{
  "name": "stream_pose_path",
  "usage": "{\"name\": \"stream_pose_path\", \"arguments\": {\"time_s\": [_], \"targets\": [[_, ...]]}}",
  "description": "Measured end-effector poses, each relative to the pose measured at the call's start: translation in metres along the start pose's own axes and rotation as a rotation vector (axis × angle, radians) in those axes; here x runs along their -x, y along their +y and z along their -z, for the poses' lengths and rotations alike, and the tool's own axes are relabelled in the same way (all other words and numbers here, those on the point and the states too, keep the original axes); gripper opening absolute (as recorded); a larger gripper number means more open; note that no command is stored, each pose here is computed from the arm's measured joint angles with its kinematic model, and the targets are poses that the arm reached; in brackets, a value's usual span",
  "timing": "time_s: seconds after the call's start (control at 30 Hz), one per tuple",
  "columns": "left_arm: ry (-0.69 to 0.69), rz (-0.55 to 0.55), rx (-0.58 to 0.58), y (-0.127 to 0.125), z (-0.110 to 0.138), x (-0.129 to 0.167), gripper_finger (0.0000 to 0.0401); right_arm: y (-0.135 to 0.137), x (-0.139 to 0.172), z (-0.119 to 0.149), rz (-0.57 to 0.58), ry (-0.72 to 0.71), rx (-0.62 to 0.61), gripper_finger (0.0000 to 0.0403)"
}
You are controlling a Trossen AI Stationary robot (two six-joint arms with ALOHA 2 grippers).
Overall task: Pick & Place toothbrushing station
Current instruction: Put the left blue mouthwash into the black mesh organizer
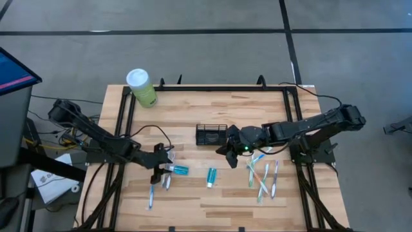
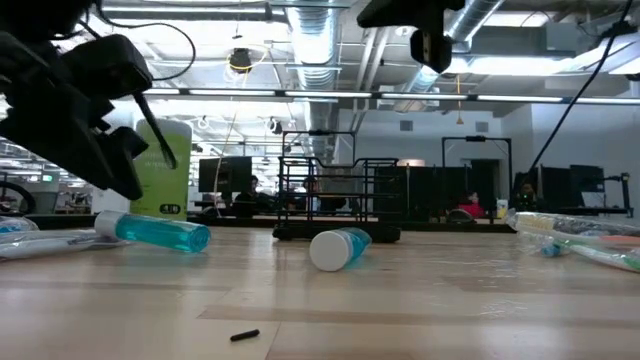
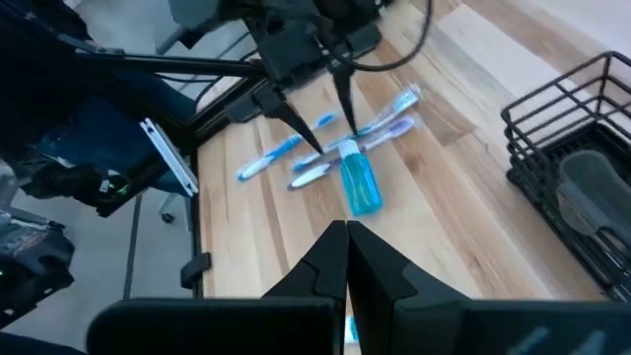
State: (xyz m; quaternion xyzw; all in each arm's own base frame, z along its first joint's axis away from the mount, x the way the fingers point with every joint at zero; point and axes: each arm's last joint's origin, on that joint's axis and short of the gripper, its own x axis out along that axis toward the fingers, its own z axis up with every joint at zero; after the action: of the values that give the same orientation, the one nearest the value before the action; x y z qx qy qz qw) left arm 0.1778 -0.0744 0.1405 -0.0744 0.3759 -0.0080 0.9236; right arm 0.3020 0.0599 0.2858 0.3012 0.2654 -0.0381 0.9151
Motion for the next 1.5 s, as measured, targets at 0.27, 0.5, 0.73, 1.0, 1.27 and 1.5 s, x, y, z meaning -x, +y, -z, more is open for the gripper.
{"name": "stream_pose_path", "arguments": {"time_s": [0.27, 0.5, 0.73, 1.0, 1.27, 1.5], "targets": [[-0.023, 0.057, -0.059, 0.0, -0.008, -0.013, 0.02, -0.001, 0.003, -0.003, -0.003, -0.006, -0.001, 0.0], [0.0, 0.039, -0.143, -0.005, -0.023, -0.029, 0.0219, -0.002, 0.001, -0.002, -0.003, 0.0, -0.004, 0.0], [0.066, 0.019, -0.188, -0.008, -0.021, -0.045, 0.0228, -0.002, 0.001, -0.002, 0.0, 0.002, 0.0, 0.0], [0.115, 0.002, -0.186, -0.005, -0.017, -0.044, 0.0228, -0.002, 0.001, -0.002, 0.0, 0.003, 0.005, 0.0], [0.162, -0.006, -0.157, -0.002, -0.014, -0.044, 0.0228, -0.002, 0.001, -0.001, 0.003, 0.006, 0.012, 0.0], [0.177, 0.038, -0.151, -0.002, -0.013, -0.044, 0.0211, -0.002, 0.001, -0.001, 0.005, 0.008, 0.015, 0.0]]}}
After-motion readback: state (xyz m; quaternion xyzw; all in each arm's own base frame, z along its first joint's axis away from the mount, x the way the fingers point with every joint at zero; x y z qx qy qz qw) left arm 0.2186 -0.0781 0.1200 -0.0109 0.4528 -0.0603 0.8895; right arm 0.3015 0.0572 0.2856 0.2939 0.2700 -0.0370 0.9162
